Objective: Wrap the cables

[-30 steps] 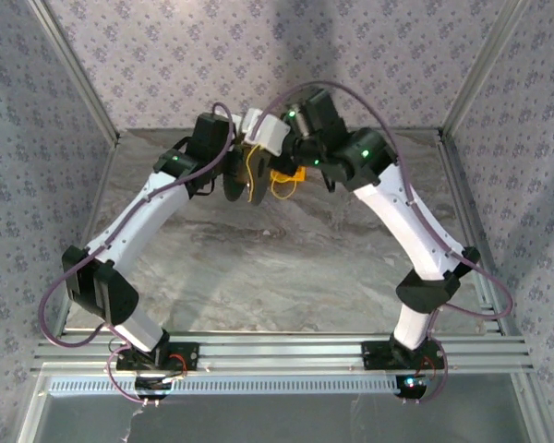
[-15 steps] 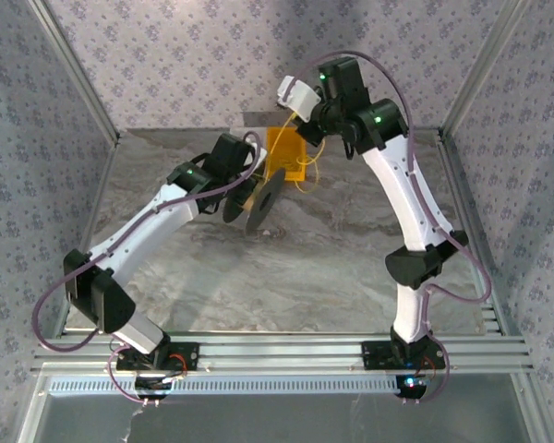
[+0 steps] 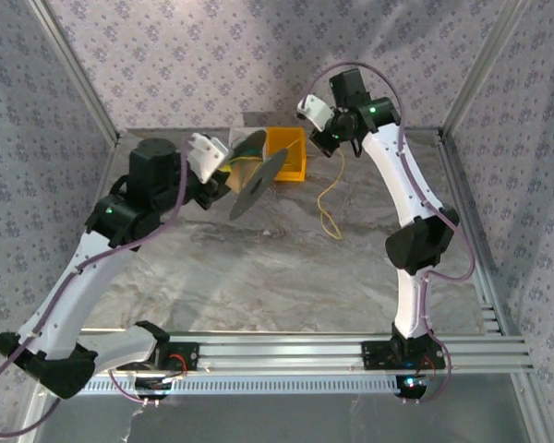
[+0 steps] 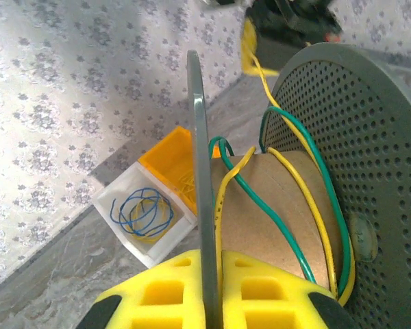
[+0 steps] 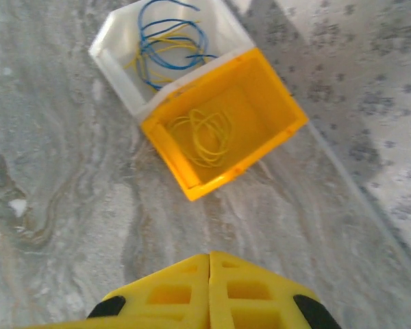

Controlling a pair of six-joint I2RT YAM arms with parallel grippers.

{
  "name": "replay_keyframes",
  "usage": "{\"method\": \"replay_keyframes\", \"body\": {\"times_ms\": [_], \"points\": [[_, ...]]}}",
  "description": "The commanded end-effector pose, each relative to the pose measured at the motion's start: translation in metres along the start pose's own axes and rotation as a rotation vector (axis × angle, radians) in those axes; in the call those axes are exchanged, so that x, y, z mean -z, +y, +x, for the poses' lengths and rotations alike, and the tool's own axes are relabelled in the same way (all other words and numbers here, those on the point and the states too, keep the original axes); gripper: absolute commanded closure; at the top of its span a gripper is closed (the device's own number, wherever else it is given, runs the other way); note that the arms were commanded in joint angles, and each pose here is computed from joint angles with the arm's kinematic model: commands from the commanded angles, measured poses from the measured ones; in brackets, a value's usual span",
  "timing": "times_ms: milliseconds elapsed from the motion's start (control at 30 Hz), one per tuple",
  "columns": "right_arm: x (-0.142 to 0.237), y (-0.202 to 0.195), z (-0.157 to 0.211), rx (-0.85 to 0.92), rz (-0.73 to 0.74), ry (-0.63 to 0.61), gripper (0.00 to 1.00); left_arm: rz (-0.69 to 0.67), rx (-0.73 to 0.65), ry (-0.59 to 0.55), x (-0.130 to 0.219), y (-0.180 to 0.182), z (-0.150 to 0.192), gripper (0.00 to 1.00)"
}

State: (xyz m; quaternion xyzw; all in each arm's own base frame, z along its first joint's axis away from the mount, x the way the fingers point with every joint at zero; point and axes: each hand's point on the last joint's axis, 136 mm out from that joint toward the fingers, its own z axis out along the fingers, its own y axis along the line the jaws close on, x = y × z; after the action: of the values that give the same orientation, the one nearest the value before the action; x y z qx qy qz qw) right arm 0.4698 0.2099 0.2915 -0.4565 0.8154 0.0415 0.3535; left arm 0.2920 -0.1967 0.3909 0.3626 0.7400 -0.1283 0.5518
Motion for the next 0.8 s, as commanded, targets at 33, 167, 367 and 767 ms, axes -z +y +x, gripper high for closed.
{"method": "replay_keyframes", "body": {"times_ms": [33, 167, 367, 767], "points": [[-0.014, -0.032, 0.020, -0.101, 0.138, 0.028, 1.00, 0.196, 0.084, -0.330, 0.057, -0.013, -0.071, 1.00], [-0.031, 0.000, 0.021, -0.131, 0.064, 0.028, 1.00, 0.245, 0.156, -0.453, 0.062, -0.004, -0.106, 1.00], [-0.051, 0.026, 0.034, -0.226, -0.023, 0.004, 1.00, 0.118, 0.271, -0.533, 0.054, 0.032, -0.131, 1.00], [-0.063, 0.050, 0.058, -0.390, -0.149, -0.041, 0.82, -0.071, 0.359, -0.496, 0.043, 0.069, -0.124, 1.00]]}}
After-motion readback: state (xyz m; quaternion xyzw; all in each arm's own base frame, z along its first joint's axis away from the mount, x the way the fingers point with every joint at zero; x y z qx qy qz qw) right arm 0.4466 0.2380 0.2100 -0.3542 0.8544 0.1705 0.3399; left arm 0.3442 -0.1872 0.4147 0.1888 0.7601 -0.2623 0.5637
